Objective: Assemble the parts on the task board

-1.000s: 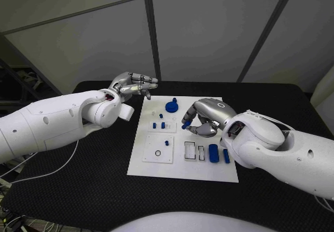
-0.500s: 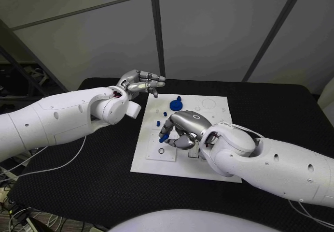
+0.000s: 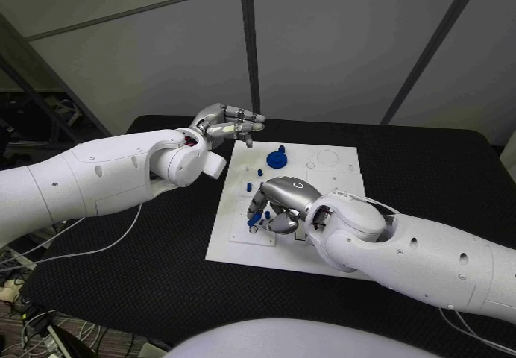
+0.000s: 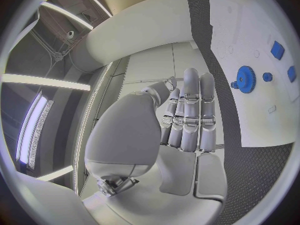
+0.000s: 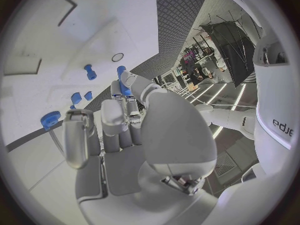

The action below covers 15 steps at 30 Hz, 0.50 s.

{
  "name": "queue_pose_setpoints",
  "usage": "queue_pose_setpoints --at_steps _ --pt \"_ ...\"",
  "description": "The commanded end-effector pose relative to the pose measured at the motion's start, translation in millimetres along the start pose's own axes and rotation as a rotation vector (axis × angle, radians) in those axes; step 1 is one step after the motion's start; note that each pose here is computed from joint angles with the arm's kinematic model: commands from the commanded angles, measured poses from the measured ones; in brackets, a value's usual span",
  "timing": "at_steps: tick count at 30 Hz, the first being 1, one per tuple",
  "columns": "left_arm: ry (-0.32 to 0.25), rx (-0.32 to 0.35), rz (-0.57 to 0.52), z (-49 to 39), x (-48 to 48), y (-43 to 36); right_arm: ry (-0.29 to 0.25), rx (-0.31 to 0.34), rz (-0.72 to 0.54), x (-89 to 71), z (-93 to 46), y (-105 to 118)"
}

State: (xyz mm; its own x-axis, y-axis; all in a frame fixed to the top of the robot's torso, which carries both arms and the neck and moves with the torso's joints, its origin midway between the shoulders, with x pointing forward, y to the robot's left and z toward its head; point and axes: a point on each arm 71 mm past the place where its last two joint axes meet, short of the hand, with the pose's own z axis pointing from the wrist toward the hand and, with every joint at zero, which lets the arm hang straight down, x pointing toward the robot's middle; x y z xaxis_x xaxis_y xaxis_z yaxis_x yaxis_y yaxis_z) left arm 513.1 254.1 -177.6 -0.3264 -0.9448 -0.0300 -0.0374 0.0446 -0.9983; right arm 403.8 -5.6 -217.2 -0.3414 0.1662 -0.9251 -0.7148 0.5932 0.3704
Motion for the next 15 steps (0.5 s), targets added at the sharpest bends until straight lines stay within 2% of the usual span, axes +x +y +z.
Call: queue_pose_setpoints --at_steps 1,15 --pt "0.01 0.003 -0.006 0.5 0.8 -1.2 0.044 0.011 -0.031 3.9 1.2 -0.1" --pt "0.011 0.002 -0.007 0.9 1.4 -1.0 0.089 0.038 -0.078 10.2 3.3 -2.7"
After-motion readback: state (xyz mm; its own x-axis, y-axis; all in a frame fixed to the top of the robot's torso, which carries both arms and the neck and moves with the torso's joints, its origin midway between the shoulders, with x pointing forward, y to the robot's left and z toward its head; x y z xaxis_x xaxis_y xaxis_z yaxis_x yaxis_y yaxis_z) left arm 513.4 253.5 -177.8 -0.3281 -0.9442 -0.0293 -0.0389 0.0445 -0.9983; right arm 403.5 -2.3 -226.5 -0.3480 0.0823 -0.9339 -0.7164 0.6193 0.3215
